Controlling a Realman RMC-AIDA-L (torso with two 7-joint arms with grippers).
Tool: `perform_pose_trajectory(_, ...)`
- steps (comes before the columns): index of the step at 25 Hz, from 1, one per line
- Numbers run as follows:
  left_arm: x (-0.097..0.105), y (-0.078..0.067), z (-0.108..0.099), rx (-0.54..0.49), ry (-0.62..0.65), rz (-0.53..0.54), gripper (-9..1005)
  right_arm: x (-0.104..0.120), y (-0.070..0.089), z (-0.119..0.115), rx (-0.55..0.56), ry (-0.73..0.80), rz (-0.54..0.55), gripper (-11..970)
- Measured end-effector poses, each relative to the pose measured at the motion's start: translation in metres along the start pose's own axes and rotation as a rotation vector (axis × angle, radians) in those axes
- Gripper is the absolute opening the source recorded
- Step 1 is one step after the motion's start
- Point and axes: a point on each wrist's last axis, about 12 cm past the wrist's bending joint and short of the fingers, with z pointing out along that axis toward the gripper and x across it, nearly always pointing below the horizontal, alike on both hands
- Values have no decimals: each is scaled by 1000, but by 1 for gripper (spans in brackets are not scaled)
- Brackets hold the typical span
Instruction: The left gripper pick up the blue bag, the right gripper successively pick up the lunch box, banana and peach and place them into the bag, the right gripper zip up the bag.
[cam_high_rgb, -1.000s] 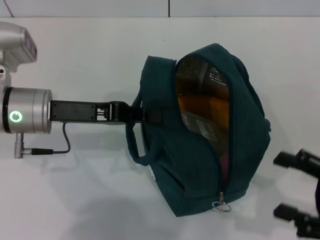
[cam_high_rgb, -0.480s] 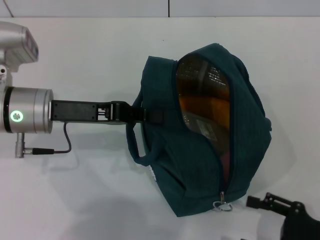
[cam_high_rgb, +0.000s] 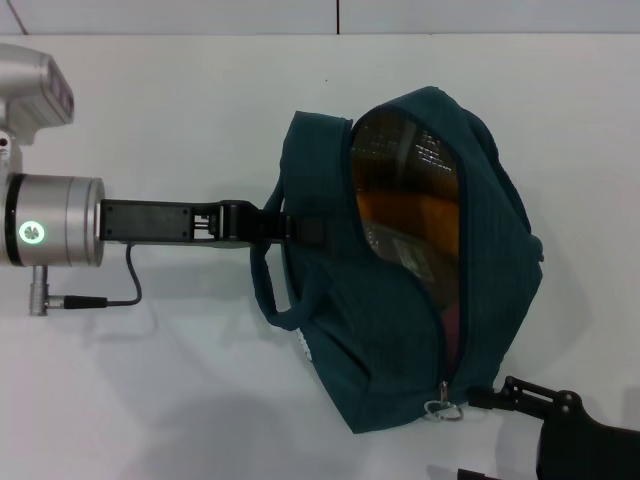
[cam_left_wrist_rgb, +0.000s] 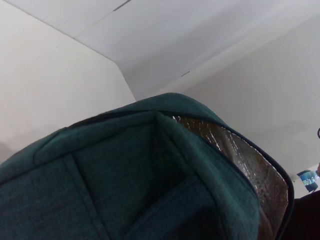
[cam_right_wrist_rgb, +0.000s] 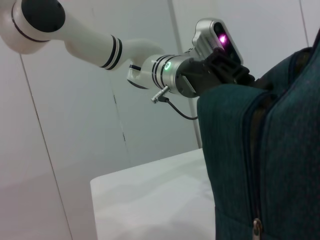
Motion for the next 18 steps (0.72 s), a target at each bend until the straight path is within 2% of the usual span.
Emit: perform_pose_trajectory(18,2,0,5,11,0,-1,60,-3,-7,21,-59,25,36,810)
